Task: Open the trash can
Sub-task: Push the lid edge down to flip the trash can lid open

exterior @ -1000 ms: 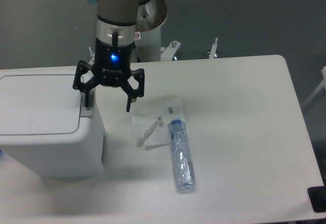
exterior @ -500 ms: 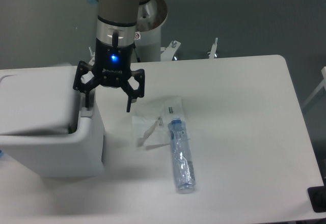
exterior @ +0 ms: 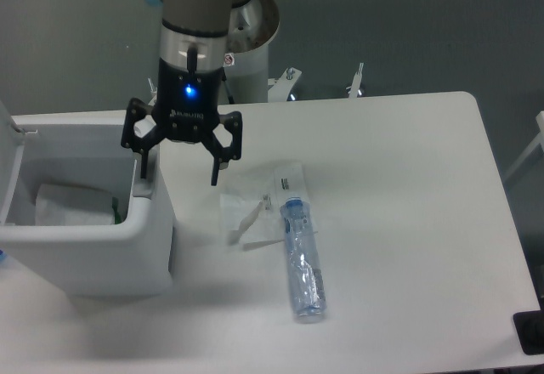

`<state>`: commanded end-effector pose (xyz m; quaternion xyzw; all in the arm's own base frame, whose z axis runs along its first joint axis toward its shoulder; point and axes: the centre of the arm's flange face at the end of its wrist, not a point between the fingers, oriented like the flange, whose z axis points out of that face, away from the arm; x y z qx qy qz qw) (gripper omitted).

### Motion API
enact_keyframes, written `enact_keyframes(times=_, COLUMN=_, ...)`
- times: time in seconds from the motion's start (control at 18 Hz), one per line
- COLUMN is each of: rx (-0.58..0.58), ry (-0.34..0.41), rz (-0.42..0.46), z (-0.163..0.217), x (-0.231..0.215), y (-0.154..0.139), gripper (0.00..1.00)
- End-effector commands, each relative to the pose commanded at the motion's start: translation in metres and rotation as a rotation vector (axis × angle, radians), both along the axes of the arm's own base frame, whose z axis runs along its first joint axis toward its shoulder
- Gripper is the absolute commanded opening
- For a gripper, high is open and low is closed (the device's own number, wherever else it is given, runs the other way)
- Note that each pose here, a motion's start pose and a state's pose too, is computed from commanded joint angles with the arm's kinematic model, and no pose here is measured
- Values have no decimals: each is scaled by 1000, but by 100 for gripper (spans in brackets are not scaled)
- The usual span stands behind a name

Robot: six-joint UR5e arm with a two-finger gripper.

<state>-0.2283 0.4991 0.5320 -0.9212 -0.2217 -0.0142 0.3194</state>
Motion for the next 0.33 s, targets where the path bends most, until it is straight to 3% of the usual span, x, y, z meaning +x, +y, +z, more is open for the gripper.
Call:
enact_keyframes(times=0.17, rx=5, ry=28, rz=54, z=9, x=-35, y=-18, gripper=100)
enact_keyframes(times=0.33, rx=-54, ry=106, rz=87, z=4, x=-74, y=-39, gripper=100)
